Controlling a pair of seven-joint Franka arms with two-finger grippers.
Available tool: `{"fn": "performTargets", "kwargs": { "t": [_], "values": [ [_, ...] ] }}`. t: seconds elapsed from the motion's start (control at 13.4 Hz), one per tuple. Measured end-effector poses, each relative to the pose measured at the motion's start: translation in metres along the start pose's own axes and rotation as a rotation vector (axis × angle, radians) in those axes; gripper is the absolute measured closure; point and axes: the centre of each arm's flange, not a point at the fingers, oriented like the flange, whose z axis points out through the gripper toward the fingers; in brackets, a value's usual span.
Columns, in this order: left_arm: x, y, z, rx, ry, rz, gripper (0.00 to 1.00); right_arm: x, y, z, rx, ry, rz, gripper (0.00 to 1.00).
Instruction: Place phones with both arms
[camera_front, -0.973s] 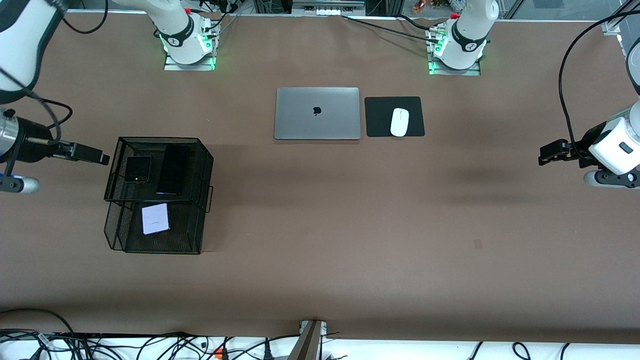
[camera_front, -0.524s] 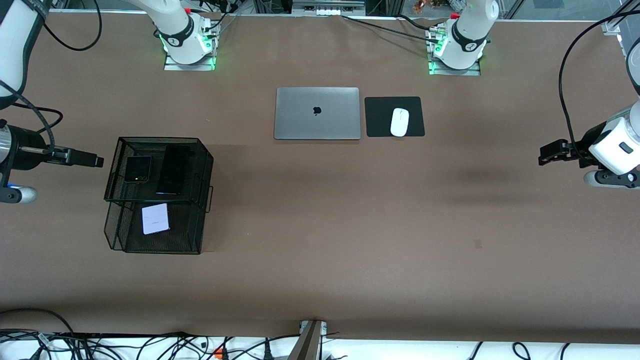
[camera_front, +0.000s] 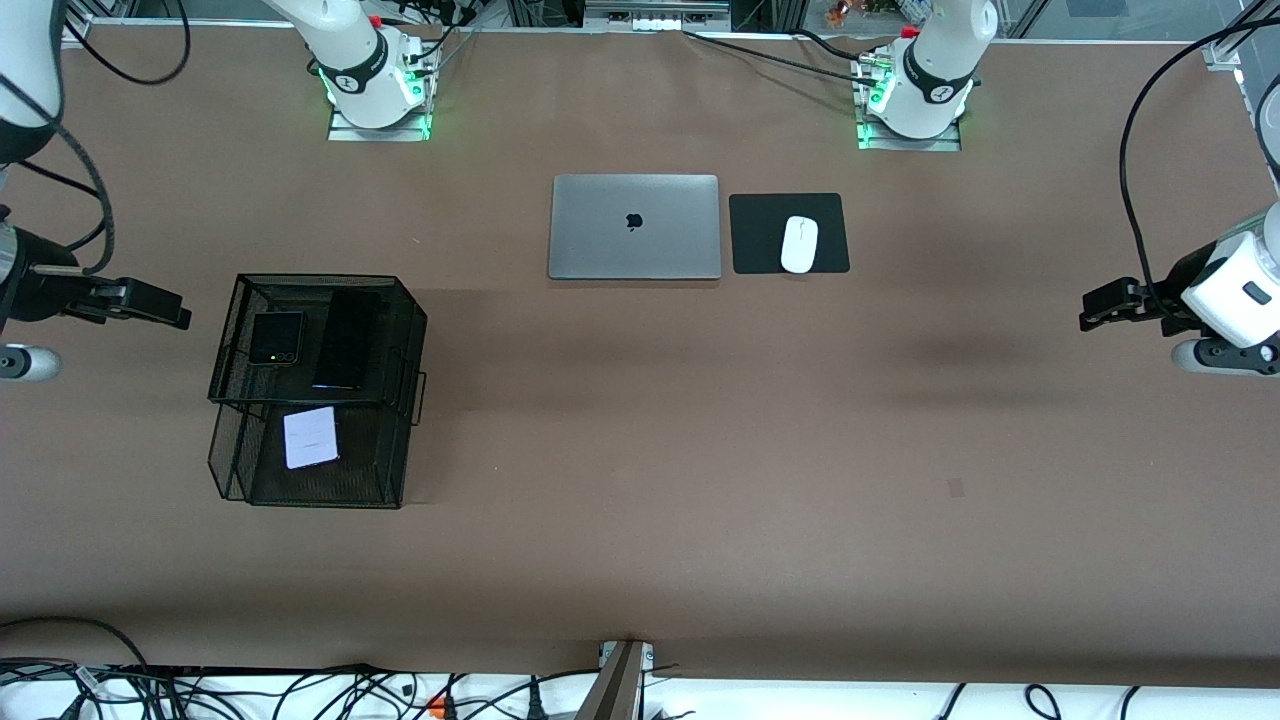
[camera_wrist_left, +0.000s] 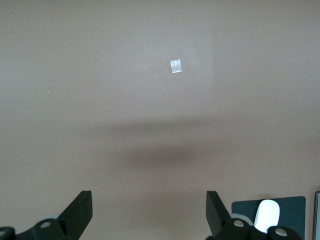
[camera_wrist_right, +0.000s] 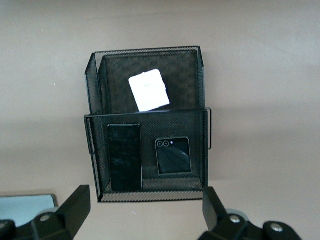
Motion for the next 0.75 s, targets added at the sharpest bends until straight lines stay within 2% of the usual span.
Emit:
{"fn": "performTargets", "kwargs": {
  "t": [0.22,0.45,0.75],
  "values": [
    [-0.011,0.008,-0.032,0.013,0.055,0.008,0.00,-0.019,-0.008,0.015,0.017,0.068,0.036,0.00],
    [-0.023,0.023,-0.063,0.026,0.108,0.025,0.00,-0.027,-0.006,0.015,0.001,0.073,0.032,0.00],
    [-0.024,0.054,-0.067,0.021,0.117,0.021,0.00,-0.027,0.001,0.014,0.003,0.072,0.042,0.00]
  ]
}}
